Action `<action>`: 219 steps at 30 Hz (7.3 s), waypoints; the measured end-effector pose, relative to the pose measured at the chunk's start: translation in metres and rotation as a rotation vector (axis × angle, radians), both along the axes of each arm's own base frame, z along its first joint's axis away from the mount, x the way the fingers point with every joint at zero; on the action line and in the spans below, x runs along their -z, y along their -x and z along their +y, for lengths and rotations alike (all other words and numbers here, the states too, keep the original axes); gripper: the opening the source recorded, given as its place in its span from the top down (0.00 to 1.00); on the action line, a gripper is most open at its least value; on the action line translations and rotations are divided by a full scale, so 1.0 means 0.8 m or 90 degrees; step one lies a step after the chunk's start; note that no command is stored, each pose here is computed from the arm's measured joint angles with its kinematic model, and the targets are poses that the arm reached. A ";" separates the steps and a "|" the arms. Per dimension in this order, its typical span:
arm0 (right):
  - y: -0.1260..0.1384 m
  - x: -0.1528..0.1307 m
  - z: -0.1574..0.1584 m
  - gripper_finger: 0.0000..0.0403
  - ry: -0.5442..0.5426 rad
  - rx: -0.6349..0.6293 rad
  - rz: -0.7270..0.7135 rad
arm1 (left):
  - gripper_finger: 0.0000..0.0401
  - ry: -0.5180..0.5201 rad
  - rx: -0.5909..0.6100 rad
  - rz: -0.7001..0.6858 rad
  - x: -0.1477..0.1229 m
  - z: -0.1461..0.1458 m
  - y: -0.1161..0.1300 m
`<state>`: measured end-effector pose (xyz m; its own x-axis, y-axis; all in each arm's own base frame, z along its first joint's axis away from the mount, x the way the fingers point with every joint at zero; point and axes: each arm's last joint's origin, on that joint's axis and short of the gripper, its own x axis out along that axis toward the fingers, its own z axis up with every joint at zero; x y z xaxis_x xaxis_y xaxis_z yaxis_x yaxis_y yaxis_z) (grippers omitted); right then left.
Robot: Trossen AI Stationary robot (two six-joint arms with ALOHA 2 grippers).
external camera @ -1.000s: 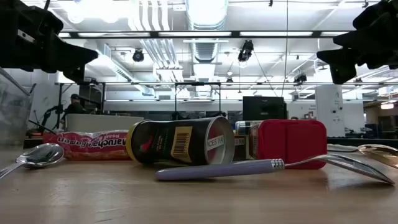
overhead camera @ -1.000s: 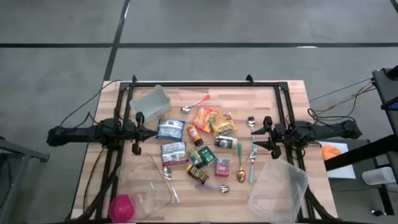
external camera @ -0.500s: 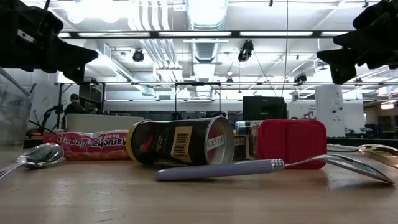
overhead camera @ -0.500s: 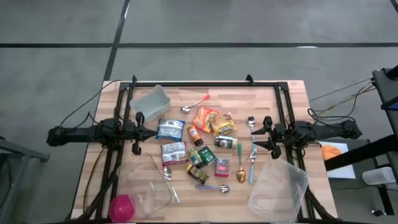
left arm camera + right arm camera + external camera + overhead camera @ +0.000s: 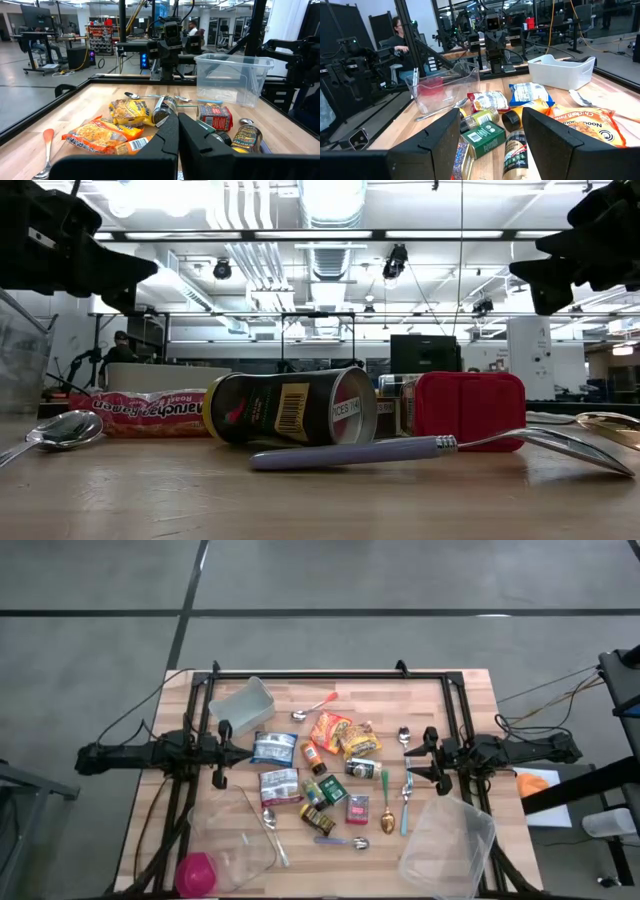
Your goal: Pick & Place Food Item
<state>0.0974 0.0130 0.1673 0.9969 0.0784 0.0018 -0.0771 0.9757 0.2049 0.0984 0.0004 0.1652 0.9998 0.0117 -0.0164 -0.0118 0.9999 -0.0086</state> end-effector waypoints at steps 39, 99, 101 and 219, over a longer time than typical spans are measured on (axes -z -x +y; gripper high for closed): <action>0.002 -0.029 -0.005 0.48 -0.033 0.084 -0.147 | 1.00 0.000 0.000 0.000 0.000 0.000 0.000; -0.230 -0.060 -0.088 0.48 -0.308 0.649 0.581 | 1.00 0.000 0.000 0.000 0.000 0.000 0.000; -0.231 -0.055 -0.089 0.48 -0.328 0.661 0.565 | 1.00 0.000 0.000 0.000 0.000 0.000 0.000; -0.252 -0.089 0.006 0.97 -0.079 0.465 0.335 | 1.00 0.000 0.000 0.000 0.000 0.000 0.000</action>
<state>0.2988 0.0178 0.2384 0.6725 -0.5444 -0.5013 0.6857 0.7132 0.1454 0.0984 0.0004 0.1652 0.9998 0.0117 -0.0169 -0.0119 0.9999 -0.0084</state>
